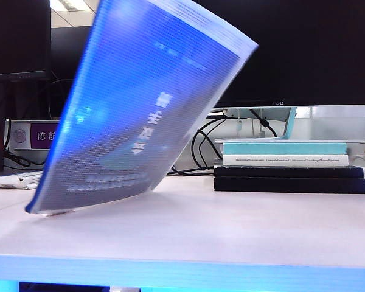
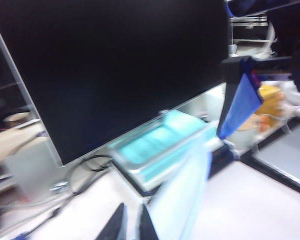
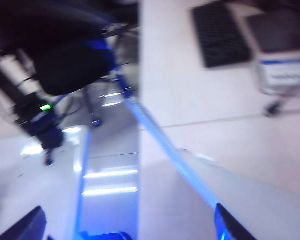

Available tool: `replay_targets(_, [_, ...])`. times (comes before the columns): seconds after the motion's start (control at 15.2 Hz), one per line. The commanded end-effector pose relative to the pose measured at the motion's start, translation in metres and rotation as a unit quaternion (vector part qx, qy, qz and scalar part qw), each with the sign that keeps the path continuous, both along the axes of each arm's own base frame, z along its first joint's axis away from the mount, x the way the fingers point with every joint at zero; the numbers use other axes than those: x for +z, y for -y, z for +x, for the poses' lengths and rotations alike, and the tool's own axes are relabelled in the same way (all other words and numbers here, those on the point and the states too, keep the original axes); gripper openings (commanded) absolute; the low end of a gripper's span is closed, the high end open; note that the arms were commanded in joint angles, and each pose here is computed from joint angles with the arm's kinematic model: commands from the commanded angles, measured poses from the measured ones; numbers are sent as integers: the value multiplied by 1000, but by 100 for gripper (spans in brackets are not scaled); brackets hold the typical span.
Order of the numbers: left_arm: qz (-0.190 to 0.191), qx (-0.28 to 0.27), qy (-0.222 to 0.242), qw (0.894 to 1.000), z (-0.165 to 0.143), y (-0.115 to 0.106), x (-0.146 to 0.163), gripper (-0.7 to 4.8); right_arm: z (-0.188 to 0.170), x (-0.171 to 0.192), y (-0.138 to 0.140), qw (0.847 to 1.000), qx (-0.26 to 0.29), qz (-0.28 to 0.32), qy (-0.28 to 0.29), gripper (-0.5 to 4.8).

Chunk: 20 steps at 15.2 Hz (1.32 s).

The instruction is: Pick up the transparent plastic file bag with a blue zipper and open its zipper.

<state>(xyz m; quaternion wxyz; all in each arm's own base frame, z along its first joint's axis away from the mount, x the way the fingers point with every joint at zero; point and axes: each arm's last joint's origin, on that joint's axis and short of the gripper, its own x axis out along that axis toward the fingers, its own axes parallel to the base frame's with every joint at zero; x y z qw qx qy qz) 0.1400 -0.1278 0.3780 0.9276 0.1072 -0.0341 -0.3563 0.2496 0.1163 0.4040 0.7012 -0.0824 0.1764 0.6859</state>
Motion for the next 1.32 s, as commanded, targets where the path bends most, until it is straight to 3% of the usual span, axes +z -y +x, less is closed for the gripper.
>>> replay_targets(0.07, [-17,-46,-10,999,1,1,1,-5,-15,-1,-20,996,74,-3,52,417])
replay_targets(0.26, [-20,-74,-15,997,1,3,1,-5,-23,0,-38,992,97,-11,75,417])
replay_targets(0.4, [-43,-77,-14,996,1,3,4,-5,-25,0,-46,991,92,-26,89,417])
replay_targets(0.66, [-77,-93,-6,993,2,5,9,-5,-16,-1,-59,994,76,-13,76,418])
replay_targets(1.06, [-85,-106,9,991,6,10,11,-5,3,-20,-78,996,80,-16,42,416])
replay_targets(1.12, [-89,-110,15,990,7,10,12,-5,7,-25,-82,996,80,-20,37,349])
replay_targets(1.19, [-91,-112,16,989,7,11,12,-5,10,-30,-86,996,83,-22,32,185])
replay_targets(1.25, [-89,-110,15,990,9,12,11,-5,14,-36,-91,996,85,-25,31,-16])
replay_targets(1.32, [-83,-105,9,991,11,12,9,-5,17,-39,-93,996,82,-28,33,-4])
